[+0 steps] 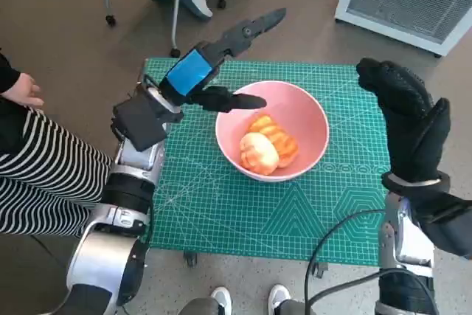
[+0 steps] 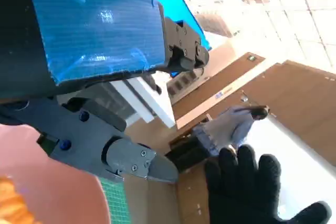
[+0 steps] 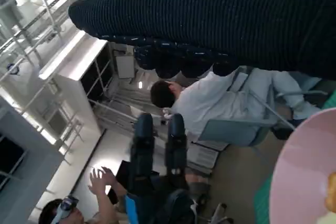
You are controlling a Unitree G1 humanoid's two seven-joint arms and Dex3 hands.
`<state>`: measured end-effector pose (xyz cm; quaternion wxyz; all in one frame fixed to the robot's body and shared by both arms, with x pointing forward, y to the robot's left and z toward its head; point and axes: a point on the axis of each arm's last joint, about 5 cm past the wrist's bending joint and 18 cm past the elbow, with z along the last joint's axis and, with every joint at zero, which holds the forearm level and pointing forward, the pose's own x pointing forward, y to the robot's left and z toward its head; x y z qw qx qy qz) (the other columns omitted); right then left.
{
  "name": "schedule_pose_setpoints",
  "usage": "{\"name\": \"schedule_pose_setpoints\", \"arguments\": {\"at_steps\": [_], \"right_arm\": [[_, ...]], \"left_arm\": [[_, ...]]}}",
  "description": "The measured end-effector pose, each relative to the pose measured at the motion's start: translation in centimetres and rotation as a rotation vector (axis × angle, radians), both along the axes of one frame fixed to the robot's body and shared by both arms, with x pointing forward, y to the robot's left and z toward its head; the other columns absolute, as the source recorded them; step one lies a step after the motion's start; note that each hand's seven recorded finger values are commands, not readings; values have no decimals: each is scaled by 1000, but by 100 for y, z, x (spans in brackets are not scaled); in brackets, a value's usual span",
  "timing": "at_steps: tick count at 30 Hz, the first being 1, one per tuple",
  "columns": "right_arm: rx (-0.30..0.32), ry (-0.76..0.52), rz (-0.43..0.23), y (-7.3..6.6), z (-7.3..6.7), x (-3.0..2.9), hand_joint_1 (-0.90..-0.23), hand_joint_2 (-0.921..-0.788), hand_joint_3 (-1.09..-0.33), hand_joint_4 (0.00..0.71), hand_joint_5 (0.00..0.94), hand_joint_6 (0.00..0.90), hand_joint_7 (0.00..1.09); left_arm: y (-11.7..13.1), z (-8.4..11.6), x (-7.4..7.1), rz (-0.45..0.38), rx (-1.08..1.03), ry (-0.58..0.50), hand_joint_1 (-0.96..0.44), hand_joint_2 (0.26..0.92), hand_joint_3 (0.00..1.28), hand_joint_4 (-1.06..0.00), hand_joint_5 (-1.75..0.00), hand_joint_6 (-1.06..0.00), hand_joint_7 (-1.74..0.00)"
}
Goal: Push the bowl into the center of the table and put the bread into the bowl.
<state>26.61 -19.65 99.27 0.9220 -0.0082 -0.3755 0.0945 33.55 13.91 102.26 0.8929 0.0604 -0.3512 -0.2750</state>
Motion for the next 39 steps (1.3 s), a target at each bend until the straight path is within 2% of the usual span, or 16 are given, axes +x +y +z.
{"name": "schedule_pose_setpoints", "arguments": {"at_steps": [3, 5, 11, 22, 39], "right_arm": [[-15, -30, -6, 20, 136, 27, -742, -921, -799, 161, 6, 49, 480], [-22, -54, -2, 39, 228, 52, -741, -921, -793, 161, 5, 49, 481], [-29, -95, 3, 65, 374, 92, -749, -921, -782, 162, 5, 50, 482], [-46, -79, -5, 88, 392, 106, -757, -921, -778, 161, 3, 59, 487], [-50, -67, -25, 42, 388, 75, -746, -921, -780, 161, 2, 67, 490]], "left_arm": [[-43, -23, -77, -29, -168, -1, -715, 921, 491, -167, -37, -29, -633], [-82, -16, -126, -48, -237, -3, -721, 921, 505, -167, -39, -15, -660], [-87, 28, -220, -64, -272, -12, -736, 921, 521, -166, -43, -1, -675], [-45, 26, -278, -70, -245, 4, -746, 921, 526, -161, -49, 1, -649], [-53, -12, -305, -89, -212, 17, -766, 921, 509, -128, -45, 1, -589]]}}
